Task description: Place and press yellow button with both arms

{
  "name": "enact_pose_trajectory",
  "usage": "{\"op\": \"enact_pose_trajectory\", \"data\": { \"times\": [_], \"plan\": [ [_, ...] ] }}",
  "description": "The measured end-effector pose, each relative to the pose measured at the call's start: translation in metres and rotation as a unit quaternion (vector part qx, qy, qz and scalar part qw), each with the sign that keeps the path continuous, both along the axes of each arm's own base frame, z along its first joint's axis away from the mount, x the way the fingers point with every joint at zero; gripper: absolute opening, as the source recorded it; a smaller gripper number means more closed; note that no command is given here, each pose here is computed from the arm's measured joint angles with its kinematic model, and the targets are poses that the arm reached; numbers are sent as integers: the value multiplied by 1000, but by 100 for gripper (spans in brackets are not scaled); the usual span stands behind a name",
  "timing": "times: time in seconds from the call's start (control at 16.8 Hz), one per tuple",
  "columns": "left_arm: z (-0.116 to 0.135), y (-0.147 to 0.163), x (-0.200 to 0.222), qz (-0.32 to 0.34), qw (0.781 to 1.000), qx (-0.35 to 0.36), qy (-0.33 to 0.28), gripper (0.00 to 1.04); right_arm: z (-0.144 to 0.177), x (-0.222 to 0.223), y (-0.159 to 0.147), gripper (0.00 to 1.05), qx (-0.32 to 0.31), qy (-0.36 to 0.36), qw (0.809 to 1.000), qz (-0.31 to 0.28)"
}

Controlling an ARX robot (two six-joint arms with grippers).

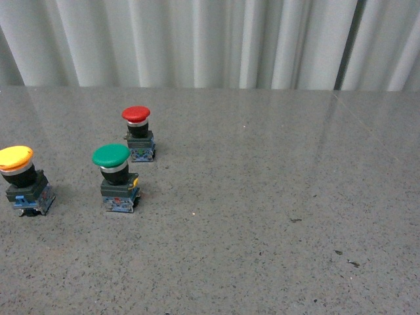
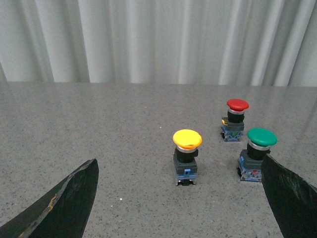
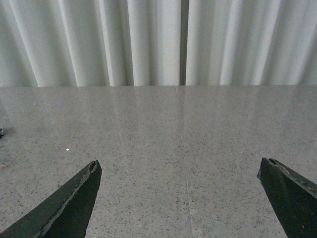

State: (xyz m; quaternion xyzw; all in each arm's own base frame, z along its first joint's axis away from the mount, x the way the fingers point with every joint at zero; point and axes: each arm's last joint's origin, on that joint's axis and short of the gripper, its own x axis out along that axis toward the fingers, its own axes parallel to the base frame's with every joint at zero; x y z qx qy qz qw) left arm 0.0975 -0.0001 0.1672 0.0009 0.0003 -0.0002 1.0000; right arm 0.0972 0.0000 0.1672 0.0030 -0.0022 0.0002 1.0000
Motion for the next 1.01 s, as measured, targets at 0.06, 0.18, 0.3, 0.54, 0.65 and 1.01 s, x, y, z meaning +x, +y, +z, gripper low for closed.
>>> {"op": "enact_pose_trajectory", "data": {
  "times": [0.06, 0.18, 0.3, 0.54, 0.65, 1.01],
  "plan": [
    [0, 0, 0, 0, 1000, 0, 0, 98, 0, 0, 0, 98, 0, 0, 1000, 0],
    [0, 0, 0, 0, 1000, 0, 0, 98, 0, 0, 0, 98, 0, 0, 1000, 0],
    [0, 0, 0, 0, 1000, 0, 0, 98, 0, 0, 0, 98, 0, 0, 1000, 0],
    [0, 0, 0, 0, 1000, 0, 0, 98, 0, 0, 0, 98, 0, 0, 1000, 0],
    [0, 0, 0, 0, 1000, 0, 0, 98, 0, 0, 0, 98, 0, 0, 1000, 0],
    [0, 0, 0, 0, 1000, 0, 0, 98, 0, 0, 0, 98, 0, 0, 1000, 0]
  ]
}}
